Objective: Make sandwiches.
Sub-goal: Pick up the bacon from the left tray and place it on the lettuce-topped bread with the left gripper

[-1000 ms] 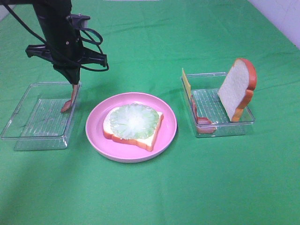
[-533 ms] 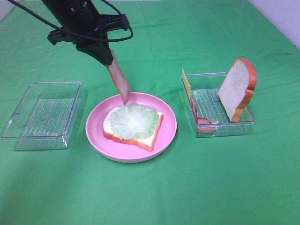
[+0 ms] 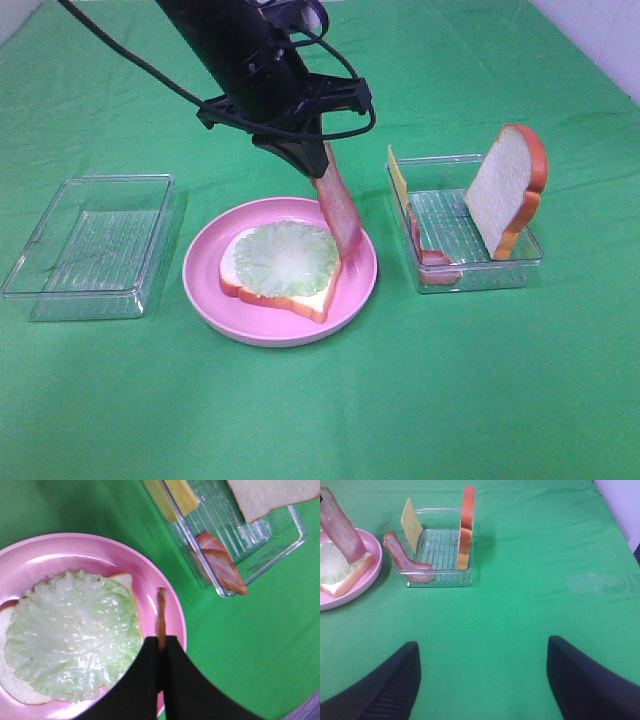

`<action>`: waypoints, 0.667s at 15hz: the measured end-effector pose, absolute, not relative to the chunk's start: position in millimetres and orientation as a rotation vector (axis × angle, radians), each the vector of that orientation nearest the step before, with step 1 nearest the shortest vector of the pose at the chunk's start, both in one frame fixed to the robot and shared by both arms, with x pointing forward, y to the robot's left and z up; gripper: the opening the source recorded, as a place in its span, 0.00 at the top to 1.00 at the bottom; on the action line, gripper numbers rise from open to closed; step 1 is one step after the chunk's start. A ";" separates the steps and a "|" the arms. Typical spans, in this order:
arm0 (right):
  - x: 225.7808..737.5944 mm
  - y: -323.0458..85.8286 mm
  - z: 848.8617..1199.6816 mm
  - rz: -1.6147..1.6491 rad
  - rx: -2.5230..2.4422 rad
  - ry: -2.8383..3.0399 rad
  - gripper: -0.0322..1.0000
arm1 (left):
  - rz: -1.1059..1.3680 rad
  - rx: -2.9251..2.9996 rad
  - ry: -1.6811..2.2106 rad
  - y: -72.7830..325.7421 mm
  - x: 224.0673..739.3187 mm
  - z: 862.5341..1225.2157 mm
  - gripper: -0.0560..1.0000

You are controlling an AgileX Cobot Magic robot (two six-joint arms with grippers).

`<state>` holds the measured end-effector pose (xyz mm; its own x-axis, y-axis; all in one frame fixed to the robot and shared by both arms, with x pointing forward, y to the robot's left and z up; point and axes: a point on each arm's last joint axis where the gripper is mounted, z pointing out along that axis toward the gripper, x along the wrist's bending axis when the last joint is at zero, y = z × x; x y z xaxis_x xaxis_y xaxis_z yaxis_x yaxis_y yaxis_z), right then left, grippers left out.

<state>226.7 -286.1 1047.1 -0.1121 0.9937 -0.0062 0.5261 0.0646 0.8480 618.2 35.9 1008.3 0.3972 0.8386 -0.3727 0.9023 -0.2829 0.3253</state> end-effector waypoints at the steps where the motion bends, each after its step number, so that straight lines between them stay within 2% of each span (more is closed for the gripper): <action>1: 226.7 -286.1 1047.1 0.943 1.525 1.713 0.31 | -0.182 2.213 1.509 36.1 621.6 992.0 0.94; 4: 226.7 -286.1 1047.1 0.943 1.525 1.713 0.31 | -0.170 2.291 1.550 39.4 623.3 973.1 0.94; 10: 226.7 -286.1 1047.1 0.943 1.525 1.713 0.31 | 0.031 2.298 1.755 55.7 629.6 968.1 0.94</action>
